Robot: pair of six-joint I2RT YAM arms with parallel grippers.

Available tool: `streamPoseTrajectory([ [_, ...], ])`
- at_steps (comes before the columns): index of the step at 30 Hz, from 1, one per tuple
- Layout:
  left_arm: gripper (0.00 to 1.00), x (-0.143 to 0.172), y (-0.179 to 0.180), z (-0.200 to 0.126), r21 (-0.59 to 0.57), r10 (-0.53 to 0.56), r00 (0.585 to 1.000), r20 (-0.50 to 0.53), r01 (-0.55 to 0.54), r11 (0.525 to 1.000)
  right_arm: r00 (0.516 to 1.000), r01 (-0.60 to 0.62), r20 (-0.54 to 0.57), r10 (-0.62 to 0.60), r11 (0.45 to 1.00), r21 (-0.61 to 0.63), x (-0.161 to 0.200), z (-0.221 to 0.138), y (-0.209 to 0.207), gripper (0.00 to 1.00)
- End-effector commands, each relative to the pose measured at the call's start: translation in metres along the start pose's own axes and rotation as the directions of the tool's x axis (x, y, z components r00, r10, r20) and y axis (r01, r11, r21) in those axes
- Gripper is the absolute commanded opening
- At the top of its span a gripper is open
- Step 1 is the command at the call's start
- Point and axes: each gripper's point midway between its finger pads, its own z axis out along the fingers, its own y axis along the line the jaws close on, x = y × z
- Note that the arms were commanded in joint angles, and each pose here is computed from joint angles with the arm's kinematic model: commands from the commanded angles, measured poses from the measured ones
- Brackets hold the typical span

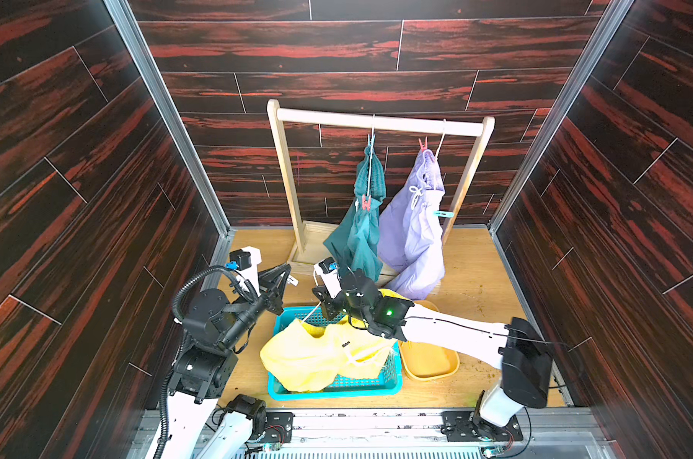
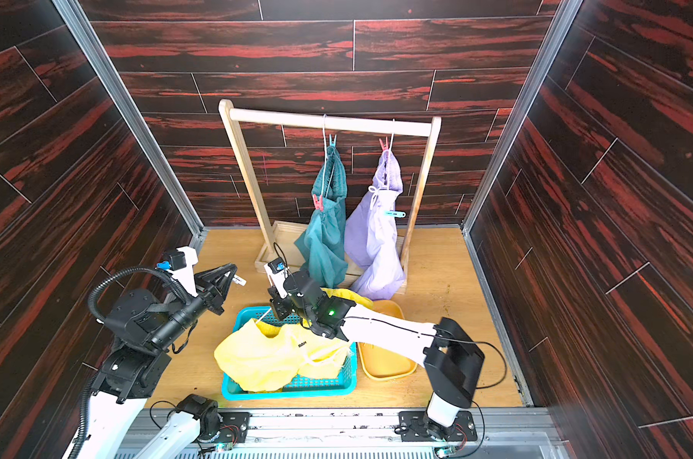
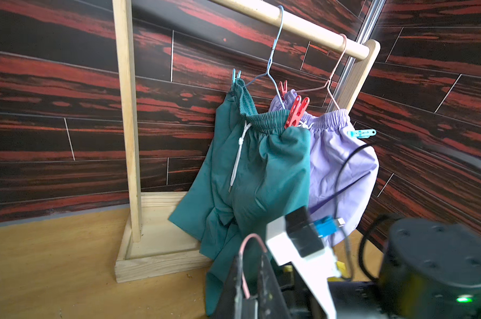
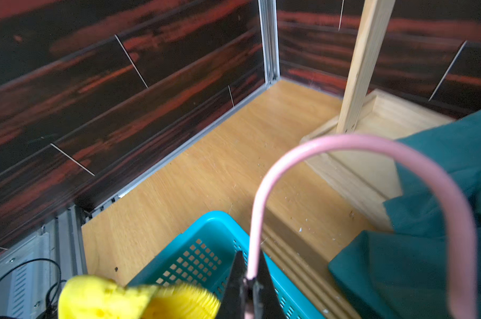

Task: Remove the clothespins securing shorts to the hanger
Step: Place the shorts in the basket.

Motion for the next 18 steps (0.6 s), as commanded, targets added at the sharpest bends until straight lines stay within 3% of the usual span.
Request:
streamPoseTrajectory([
  [1,0.0,-0.003,-0.002,0.004,0.021,-0.043,0.999,0.023,0.042,0.999,0.999,-0.033,-0.01,0.033,0.999,-0.031,0.007,0.011,0.0,0.07],
  [6,0.0,0.001,-0.006,0.02,0.093,-0.158,0.987,0.027,0.155,0.984,0.999,-0.043,-0.007,0.043,0.999,-0.033,0.002,0.001,-0.01,0.31],
  [9,0.0,0.006,-0.008,0.033,0.139,-0.241,0.971,0.013,0.236,0.962,0.998,-0.058,0.013,0.059,0.998,-0.031,-0.005,-0.017,-0.018,0.58],
  [14,0.0,0.013,-0.016,0.057,0.223,-0.322,0.945,-0.052,0.326,0.919,0.994,-0.092,0.058,0.095,0.994,-0.058,-0.016,-0.067,-0.031,0.63],
  [18,0.0,0.024,-0.029,0.08,0.282,-0.348,0.929,-0.128,0.371,0.885,0.989,-0.042,0.133,0.069,0.979,-0.197,-0.04,-0.124,-0.02,0.63],
])
